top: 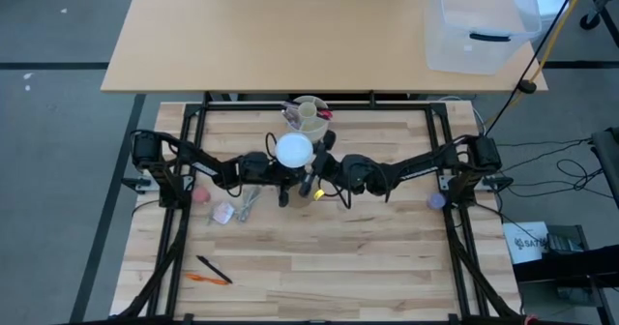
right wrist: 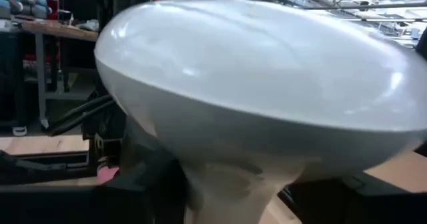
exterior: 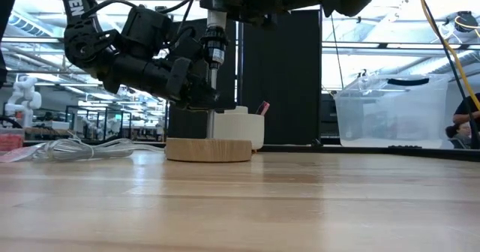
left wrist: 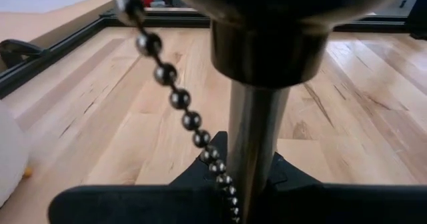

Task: Screw lightbulb
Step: Remove the lightbulb from the wooden lamp

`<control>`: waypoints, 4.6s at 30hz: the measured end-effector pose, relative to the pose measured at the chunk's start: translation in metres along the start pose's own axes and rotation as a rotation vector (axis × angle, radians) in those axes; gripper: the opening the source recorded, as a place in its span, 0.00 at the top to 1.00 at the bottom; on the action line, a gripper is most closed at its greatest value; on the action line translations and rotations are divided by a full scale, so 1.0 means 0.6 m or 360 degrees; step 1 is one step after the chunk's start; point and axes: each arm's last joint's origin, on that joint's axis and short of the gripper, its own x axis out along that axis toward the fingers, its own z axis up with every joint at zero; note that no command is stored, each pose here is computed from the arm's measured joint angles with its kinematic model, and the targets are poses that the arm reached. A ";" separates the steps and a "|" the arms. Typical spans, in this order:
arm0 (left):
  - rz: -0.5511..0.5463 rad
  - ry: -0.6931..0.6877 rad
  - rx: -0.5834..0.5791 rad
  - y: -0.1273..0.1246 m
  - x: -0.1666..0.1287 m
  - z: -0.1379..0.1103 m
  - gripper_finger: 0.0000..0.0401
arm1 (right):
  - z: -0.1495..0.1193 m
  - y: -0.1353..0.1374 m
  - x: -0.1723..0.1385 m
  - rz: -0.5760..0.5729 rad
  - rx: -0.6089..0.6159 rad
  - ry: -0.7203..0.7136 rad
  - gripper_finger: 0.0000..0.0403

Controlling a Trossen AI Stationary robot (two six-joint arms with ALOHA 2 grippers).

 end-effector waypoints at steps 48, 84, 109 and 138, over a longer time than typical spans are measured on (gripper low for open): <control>-0.0835 -0.0064 0.0200 -0.031 -0.006 -0.002 0.94 | 0.027 -0.022 0.024 0.1053 0.0134 0.0189 0.39; -0.0236 -0.0038 0.0053 -0.025 0.011 0.014 0.94 | 0.048 0.008 -0.003 0.0326 -0.0089 0.0233 0.30; -0.0674 -0.0024 0.0125 -0.037 0.008 0.011 0.94 | 0.045 0.016 -0.006 0.0496 0.0021 0.0254 0.52; -0.1073 -0.0156 0.0323 -0.075 0.002 0.016 0.94 | 0.059 0.033 -0.013 0.1066 -0.0112 0.0001 0.53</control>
